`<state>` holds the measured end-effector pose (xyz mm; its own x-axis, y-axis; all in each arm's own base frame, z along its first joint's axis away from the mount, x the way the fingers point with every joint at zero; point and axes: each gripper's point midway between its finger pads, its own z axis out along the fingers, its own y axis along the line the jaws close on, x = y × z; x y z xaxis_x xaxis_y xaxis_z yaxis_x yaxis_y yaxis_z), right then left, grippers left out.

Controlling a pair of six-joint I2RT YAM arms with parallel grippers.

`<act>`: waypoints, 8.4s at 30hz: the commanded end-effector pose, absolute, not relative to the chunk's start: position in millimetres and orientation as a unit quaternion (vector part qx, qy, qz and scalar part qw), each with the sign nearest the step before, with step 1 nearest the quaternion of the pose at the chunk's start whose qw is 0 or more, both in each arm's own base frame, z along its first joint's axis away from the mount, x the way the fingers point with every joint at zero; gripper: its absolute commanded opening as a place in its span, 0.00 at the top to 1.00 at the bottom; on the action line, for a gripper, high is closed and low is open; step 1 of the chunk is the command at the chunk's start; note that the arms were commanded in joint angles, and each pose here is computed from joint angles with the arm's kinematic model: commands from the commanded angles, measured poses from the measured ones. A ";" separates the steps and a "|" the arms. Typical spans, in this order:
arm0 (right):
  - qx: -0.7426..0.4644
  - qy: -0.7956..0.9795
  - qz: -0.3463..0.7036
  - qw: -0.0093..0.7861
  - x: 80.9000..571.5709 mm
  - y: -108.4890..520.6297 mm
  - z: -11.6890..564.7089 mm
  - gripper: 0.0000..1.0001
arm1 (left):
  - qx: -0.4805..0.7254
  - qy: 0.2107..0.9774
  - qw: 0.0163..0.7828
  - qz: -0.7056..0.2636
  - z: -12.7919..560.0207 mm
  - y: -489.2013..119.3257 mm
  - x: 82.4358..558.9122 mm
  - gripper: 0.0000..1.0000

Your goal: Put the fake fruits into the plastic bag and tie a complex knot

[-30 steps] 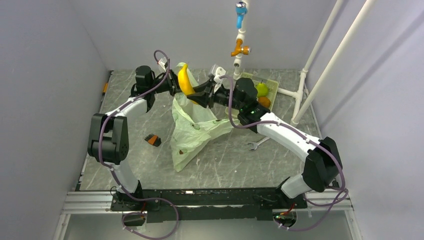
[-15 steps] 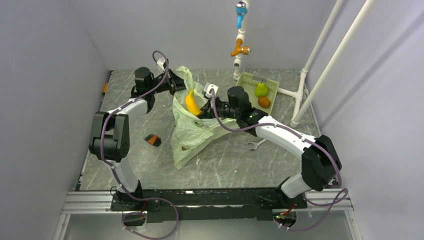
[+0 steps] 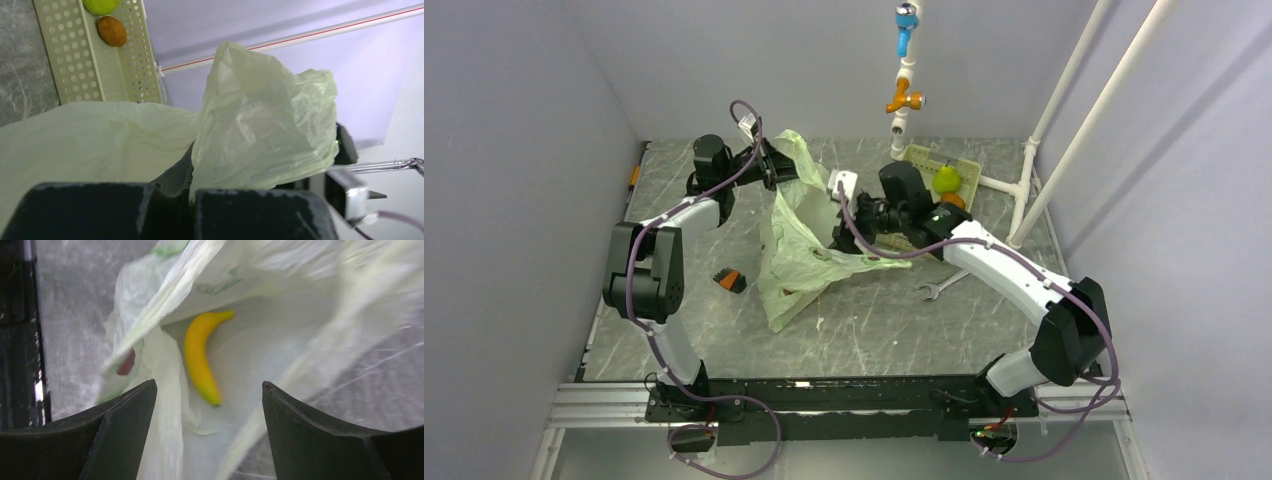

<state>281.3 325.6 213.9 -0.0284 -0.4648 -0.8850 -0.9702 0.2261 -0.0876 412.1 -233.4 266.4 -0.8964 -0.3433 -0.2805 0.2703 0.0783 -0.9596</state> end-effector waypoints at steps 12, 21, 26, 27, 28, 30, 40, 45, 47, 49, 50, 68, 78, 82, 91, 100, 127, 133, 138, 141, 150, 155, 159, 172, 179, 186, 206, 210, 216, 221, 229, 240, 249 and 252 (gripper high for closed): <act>-0.316 0.763 0.153 0.544 428.3 171.8 295.4 0.20 | 0.021 0.700 0.242 -0.672 266.6 -233.2 406.9 1.00; -0.262 0.834 0.023 0.484 487.5 84.7 211.2 0.19 | 0.025 0.705 0.244 -0.666 265.4 -234.2 409.0 1.00; -0.248 0.853 -0.010 0.459 518.1 69.0 169.5 0.17 | 0.027 0.707 0.243 -0.664 263.6 -235.9 411.3 1.00; -0.246 0.855 -0.015 0.457 523.0 66.2 164.0 0.16 | 0.029 0.707 0.244 -0.663 264.1 -236.1 411.3 1.00; -0.244 0.857 -0.016 0.453 527.1 63.4 156.2 0.15 | 0.030 0.707 0.244 -0.663 264.2 -236.1 411.2 1.00; -0.241 0.863 -0.016 0.443 534.2 61.5 142.9 0.11 | 0.032 0.709 0.244 -0.661 263.4 -235.8 410.8 1.00; -0.226 0.873 -0.038 0.430 562.4 46.5 100.6 0.03 | 0.032 0.716 0.245 -0.654 258.7 -235.0 408.3 1.00; -0.217 0.879 -0.052 0.421 571.6 41.5 82.2 0.02 | 0.032 0.716 0.245 -0.653 258.1 -234.9 410.1 1.00; -0.208 0.880 -0.057 0.423 574.8 39.2 78.3 0.01 | 0.033 0.716 0.246 -0.653 258.9 -235.1 410.3 1.00; -0.205 0.881 -0.056 0.422 576.9 39.7 73.5 0.01 | 0.032 0.716 0.245 -0.653 257.9 -235.2 410.4 1.00; -0.204 0.883 -0.053 0.420 577.5 40.3 70.6 0.01 | 0.031 0.716 0.245 -0.653 257.5 -235.2 410.5 1.00; -0.253 0.827 0.076 0.495 528.4 89.8 209.0 0.53 | 0.034 0.716 0.242 -0.654 257.0 -233.6 405.3 1.00; -0.460 0.629 0.317 0.541 375.6 248.7 352.1 0.62 | 0.028 0.709 0.233 -0.665 258.1 -234.7 406.6 1.00; -0.536 0.567 0.335 0.528 335.6 310.7 346.2 0.70 | 0.030 0.707 0.231 -0.668 258.1 -235.5 407.6 1.00; -0.592 0.595 0.257 0.479 354.0 361.8 248.7 0.78 | 0.034 0.698 0.233 -0.677 267.1 -235.4 404.1 1.00; -0.644 0.598 0.248 0.408 326.2 355.4 198.4 0.30 | 0.035 0.695 0.231 -0.680 266.6 -235.3 401.4 1.00; -0.447 0.787 0.099 0.414 426.7 114.7 245.1 0.08 | 0.033 0.701 0.226 -0.675 258.7 -234.9 403.8 1.00; -0.448 0.832 0.025 0.326 446.4 71.1 173.3 0.09 | 0.030 0.703 0.223 -0.675 255.4 -234.8 404.3 1.00; -0.463 0.839 0.007 0.286 463.0 58.3 133.5 0.09 | 0.036 0.703 0.224 -0.674 257.6 -235.1 404.4 1.00; -0.460 0.843 -0.009 0.279 475.0 51.0 119.0 0.09 | 0.045 0.704 0.229 -0.671 259.8 -235.1 403.9 1.00; -0.463 0.855 -0.015 0.234 491.4 28.7 67.3 0.10 | 0.045 0.705 0.232 -0.668 258.5 -234.7 403.6 1.00; -0.467 0.856 -0.010 0.221 497.9 26.4 49.8 0.12 | 0.041 0.707 0.228 -0.668 255.6 -234.7 404.0 1.00; -0.466 0.861 0.020 0.203 493.5 29.6 37.6 0.22 | 0.042 0.707 0.228 -0.668 255.7 -234.9 404.9 1.00; -0.449 0.850 0.076 0.264 493.7 53.1 104.4 0.71 | 0.047 0.709 0.228 -0.666 255.7 -234.7 406.6 1.00; -0.459 0.736 0.244 0.433 447.6 165.9 275.5 0.78 | 0.048 0.707 0.226 -0.668 255.6 -235.0 405.3 1.00; -0.529 0.599 0.333 0.500 373.1 288.7 350.1 0.78 | 0.053 0.706 0.221 -0.671 255.8 -235.5 402.9 1.00; -0.597 0.616 0.335 0.390 334.0 373.7 261.7 0.03 | 0.046 0.701 0.224 -0.676 256.3 -232.3 405.9 1.00; -0.587 0.607 0.327 0.426 325.1 355.0 304.7 0.00 | 0.042 0.700 0.226 -0.676 255.3 -229.3 408.2 1.00; -0.545 0.658 0.309 0.418 313.4 297.1 316.9 0.00 | 0.042 0.700 0.233 -0.674 256.6 -223.4 411.9 1.00; -0.493 0.707 0.295 0.413 297.3 240.9 327.7 0.00 | 0.041 0.702 0.239 -0.670 255.0 -216.7 415.1 1.00; -0.488 0.742 0.296 0.353 236.7 209.7 299.7 0.00 | 0.051 0.701 0.241 -0.669 256.8 -216.0 413.2 1.00; -0.441 0.765 0.208 0.421 287.8 204.7 255.7 0.62 | 0.078 0.708 0.246 -0.657 256.3 -212.9 403.4 1.00; -0.383 0.682 0.244 0.573 295.8 217.2 402.4 1.00 | 0.180 0.717 0.340 -0.581 303.9 -184.8 376.7 0.94; -0.392 0.661 0.258 0.586 284.4 217.7 423.4 1.00 | 0.235 0.716 0.377 -0.538 322.0 -172.7 348.3 0.90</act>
